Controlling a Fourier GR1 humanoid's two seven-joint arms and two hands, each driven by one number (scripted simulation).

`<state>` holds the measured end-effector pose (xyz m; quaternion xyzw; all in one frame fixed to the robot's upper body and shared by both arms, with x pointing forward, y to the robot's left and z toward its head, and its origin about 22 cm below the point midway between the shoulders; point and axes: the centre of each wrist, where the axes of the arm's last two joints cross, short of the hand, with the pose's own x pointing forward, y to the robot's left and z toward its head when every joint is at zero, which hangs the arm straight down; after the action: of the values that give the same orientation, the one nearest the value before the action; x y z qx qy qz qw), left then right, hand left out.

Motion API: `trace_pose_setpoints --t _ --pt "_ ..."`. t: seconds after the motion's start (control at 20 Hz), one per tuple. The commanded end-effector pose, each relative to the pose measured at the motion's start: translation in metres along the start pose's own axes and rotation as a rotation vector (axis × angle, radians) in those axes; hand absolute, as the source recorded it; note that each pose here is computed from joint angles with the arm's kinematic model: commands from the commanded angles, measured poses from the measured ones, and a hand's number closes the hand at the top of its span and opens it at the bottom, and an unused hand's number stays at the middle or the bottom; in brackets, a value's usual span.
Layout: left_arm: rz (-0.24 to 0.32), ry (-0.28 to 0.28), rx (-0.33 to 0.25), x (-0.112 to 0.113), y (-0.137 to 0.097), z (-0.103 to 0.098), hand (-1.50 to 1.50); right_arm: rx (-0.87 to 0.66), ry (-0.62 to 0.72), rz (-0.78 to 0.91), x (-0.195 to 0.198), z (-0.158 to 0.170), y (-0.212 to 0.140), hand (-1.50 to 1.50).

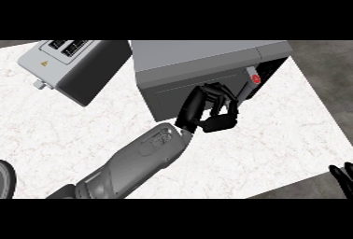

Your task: Pick up the milk, place it into the microwave and close the microwave

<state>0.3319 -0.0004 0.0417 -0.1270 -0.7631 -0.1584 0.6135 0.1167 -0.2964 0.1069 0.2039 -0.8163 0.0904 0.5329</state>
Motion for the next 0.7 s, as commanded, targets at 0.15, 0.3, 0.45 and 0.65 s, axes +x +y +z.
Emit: trace_pose_setpoints --t 0.15,0.3,0.45,0.65 --pt "0.045 0.048 0.105 0.002 0.016 -0.018 1.5 0.023 -0.017 -0.034 0.005 -0.004 0.003 -1.5" --pt "0.022 0.041 0.134 -0.006 0.017 -0.014 1.5 0.032 -0.024 -0.016 0.008 -0.007 0.001 -1.5" --pt "0.037 -0.007 0.166 -0.006 0.019 -0.014 1.5 0.076 -0.03 -0.019 0.014 -0.01 0.002 -1.5" --pt "0.038 -0.028 0.175 -0.002 0.017 -0.018 1.5 0.1 -0.035 -0.033 0.014 -0.012 0.003 -1.5"
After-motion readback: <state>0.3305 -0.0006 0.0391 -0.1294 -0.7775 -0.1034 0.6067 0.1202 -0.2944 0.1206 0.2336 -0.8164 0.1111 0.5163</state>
